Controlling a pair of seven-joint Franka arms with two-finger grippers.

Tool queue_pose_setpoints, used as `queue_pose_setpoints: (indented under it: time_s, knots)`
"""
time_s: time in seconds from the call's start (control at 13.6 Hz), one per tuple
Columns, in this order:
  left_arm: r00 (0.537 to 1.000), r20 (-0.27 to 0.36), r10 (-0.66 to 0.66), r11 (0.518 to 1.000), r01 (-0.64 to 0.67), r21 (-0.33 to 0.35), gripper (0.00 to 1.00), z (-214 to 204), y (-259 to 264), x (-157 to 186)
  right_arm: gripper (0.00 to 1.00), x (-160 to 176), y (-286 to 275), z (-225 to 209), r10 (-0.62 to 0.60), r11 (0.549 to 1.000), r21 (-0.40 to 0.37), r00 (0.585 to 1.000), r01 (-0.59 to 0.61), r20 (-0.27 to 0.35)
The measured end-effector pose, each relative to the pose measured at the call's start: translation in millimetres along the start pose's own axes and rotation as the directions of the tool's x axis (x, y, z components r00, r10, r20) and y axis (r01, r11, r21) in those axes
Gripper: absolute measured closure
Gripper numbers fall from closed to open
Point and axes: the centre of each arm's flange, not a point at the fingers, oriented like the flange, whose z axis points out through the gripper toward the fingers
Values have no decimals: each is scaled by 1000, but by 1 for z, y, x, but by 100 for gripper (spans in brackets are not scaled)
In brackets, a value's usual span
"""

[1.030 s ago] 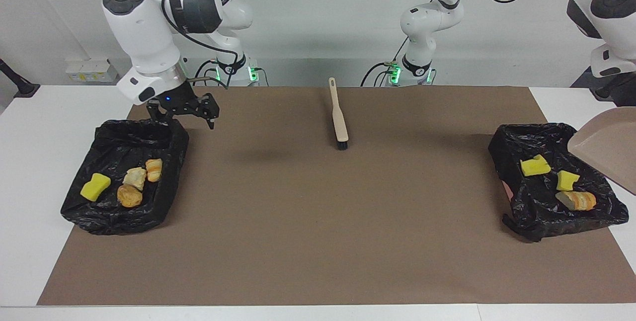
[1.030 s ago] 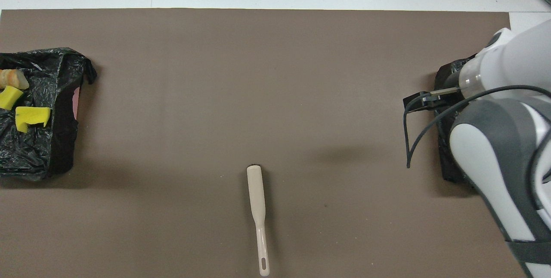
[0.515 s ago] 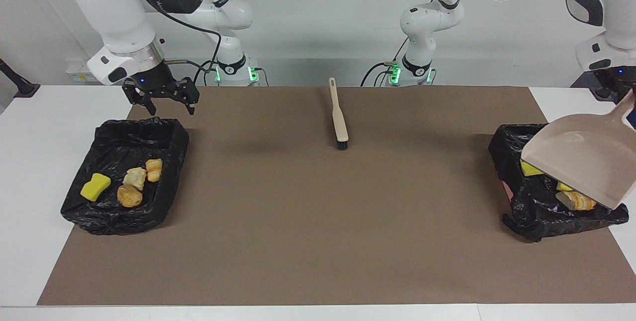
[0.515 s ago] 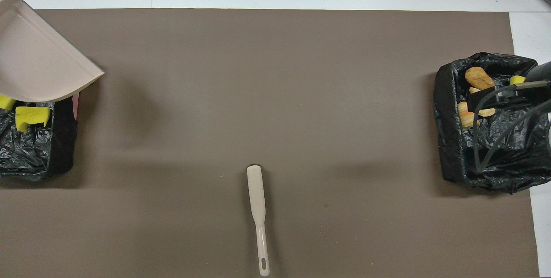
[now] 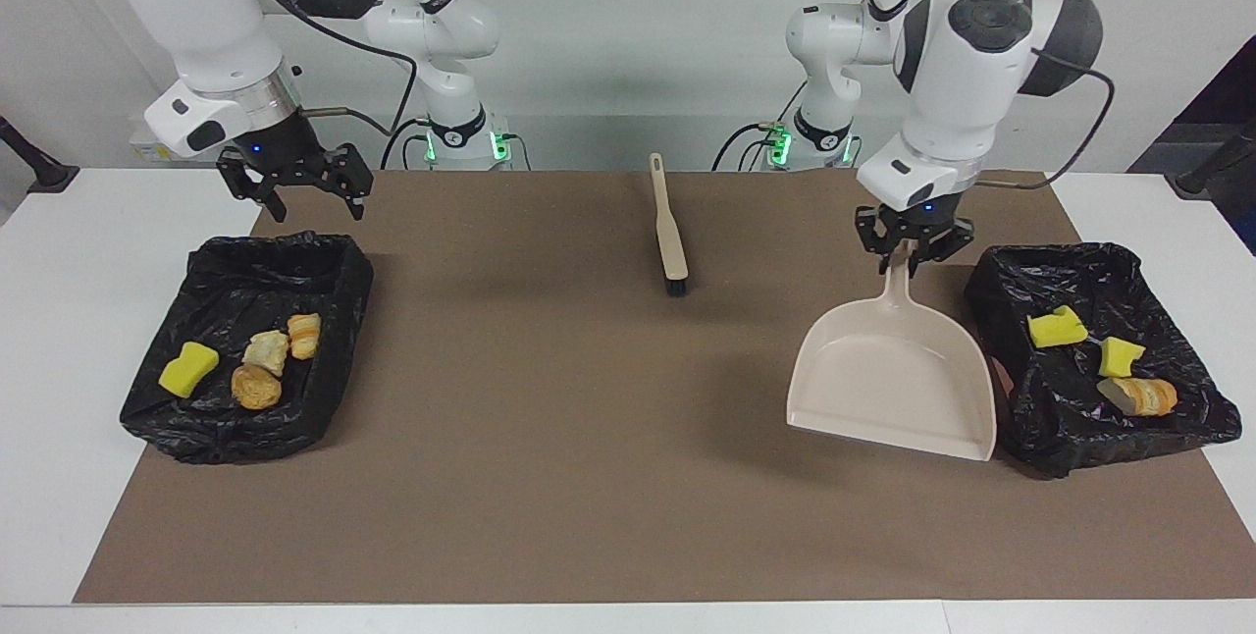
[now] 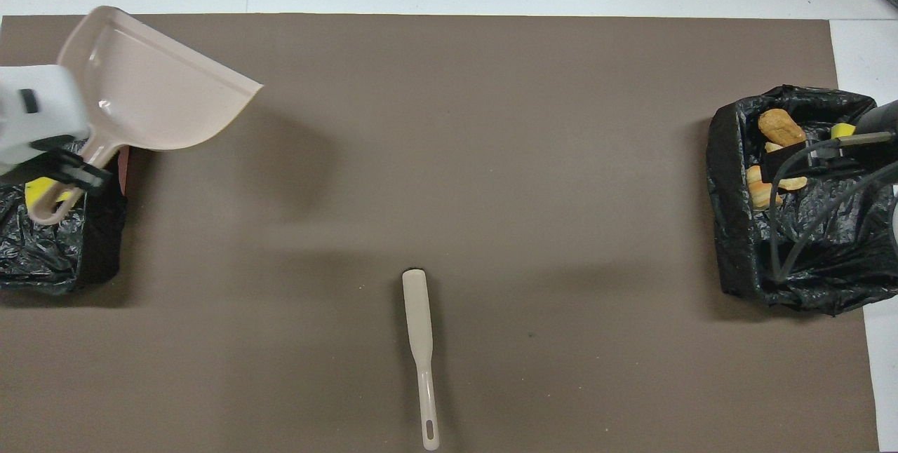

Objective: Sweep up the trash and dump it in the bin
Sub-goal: 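Return the empty dustpan to the table center with the left gripper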

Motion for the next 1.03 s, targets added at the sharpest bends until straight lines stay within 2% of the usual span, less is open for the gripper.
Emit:
queue_pose_setpoints:
  time_s: [0.15,0.29,0.51,0.74,1.03]
  knots:
    - [999,-21,-28,999,27,-38,69,17,46,10,0,0,0,0,0,1000,0,1000,0,1]
    - [992,-52,-119,989,114,-93,69,42,109,21,0,0,-1,0,-1,1000,0,1000,1,1]
    - [989,-43,-141,979,133,-155,69,84,192,21,0,0,-1,0,-2,1000,0,1000,2,1]
    - [987,-38,-157,968,147,-201,69,109,212,24,0,0,-1,0,-2,1000,0,1000,2,1]
    - [977,-8,-211,953,205,-222,69,130,231,23,0,0,-1,0,-3,1000,0,1000,3,1]
